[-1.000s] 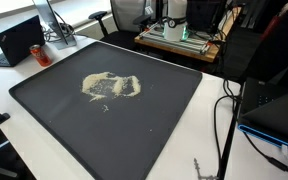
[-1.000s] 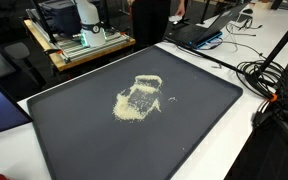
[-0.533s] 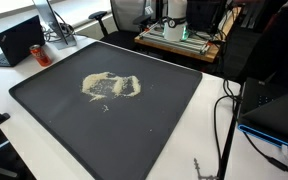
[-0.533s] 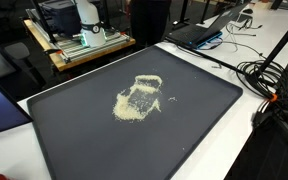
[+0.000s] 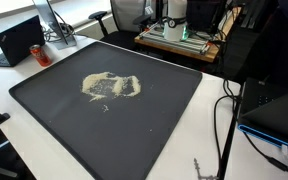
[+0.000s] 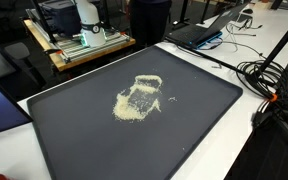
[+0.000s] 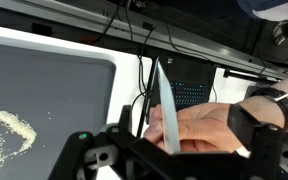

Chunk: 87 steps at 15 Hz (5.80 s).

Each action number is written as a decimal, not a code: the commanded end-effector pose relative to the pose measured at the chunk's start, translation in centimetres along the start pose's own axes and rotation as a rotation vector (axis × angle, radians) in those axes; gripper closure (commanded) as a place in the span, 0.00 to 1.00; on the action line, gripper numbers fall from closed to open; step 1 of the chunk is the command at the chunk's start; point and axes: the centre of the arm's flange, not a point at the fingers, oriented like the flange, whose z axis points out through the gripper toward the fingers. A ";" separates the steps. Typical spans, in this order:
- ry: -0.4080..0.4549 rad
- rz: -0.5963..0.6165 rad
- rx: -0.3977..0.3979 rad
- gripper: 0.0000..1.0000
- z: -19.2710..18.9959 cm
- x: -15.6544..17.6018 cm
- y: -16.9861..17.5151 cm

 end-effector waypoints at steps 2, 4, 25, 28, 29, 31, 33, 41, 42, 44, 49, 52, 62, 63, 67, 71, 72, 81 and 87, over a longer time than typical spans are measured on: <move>-0.003 -0.007 0.083 0.38 0.7 0.1 1.1; -0.004 -0.009 0.090 0.54 0.9 0.2 1.3; -0.017 -0.017 0.111 0.53 1.6 0.5 2.0; -0.019 -0.014 0.112 0.38 1.6 0.5 2.1; -0.019 -0.012 0.112 0.38 1.7 0.6 2.2; -0.019 -0.011 0.113 0.57 1.7 0.6 2.2; -0.018 -0.010 0.111 0.70 1.7 0.6 2.2; -0.015 -0.008 0.110 1.00 1.6 0.6 2.3; -0.014 -0.008 0.111 0.99 1.6 0.6 2.3; -0.013 -0.009 0.110 0.99 1.6 0.6 2.3; 0.039 -0.024 -0.059 0.99 2.8 2.4 3.0; 0.065 -0.086 -0.240 0.99 4.9 5.3 2.4; -0.040 -0.277 -0.614 0.96 14.3 11.3 0.6; -0.057 -0.283 -0.625 0.96 15.3 11.9 1.0; -0.060 -0.250 -0.659 0.99 16.5 12.8 1.8; -0.048 -0.183 -0.773 0.99 21.3 16.0 0.5; -0.059 -0.182 -0.791 0.99 22.9 16.7 0.3; -0.036 -0.011 -1.098 0.99 32.8 22.7 0.9; -0.028 0.095 -1.188 0.99 36.5 26.2 0.2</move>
